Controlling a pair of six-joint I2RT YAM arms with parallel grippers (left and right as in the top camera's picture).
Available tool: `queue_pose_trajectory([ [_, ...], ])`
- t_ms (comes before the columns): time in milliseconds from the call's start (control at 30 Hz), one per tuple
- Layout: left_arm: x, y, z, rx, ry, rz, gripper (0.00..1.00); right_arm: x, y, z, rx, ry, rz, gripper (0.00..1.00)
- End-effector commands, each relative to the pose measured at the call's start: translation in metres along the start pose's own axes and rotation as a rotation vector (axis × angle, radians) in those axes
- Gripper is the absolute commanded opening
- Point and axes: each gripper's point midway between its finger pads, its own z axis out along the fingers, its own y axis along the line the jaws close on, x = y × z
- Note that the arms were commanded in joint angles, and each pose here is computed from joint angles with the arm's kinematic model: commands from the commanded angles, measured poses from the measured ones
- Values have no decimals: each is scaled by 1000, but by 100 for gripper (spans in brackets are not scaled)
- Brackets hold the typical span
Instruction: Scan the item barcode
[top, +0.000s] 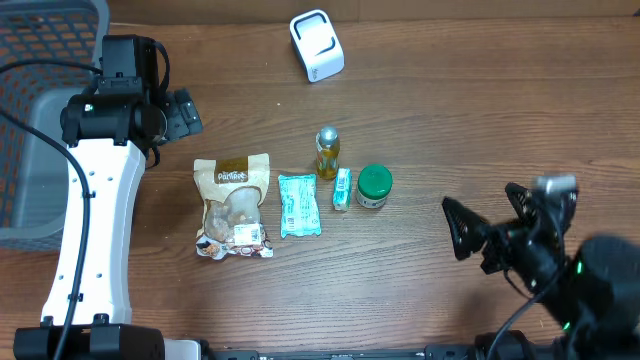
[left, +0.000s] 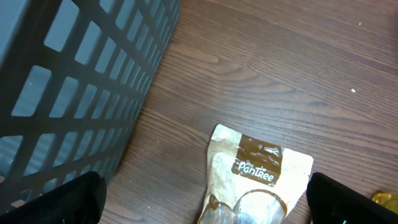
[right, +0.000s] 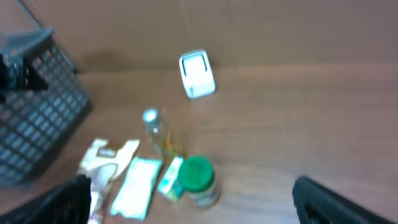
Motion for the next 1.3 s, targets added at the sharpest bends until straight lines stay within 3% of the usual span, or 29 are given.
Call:
queue_pose_trajectory([
  [0, -2, 1, -2, -6, -11, 26, 99, -7, 5, 11, -15, 153, 84, 100],
  [267, -2, 1, -2, -6, -11, 26, 100, 30, 11, 64, -125, 484, 226, 100],
  [500, -2, 1, -2, -6, -11, 26, 100, 46, 31, 107, -332, 625, 350, 100],
  [767, -2, 1, -2, -6, -11, 26, 100, 86, 22, 135, -317, 809, 464, 100],
  [900, -2, 1, -2, -6, -11, 26, 99, 100, 17, 142, -255, 851, 442, 100],
  [1267, -2, 1, -2, -6, -11, 26, 100, 121, -16, 155, 248, 827, 520, 100],
])
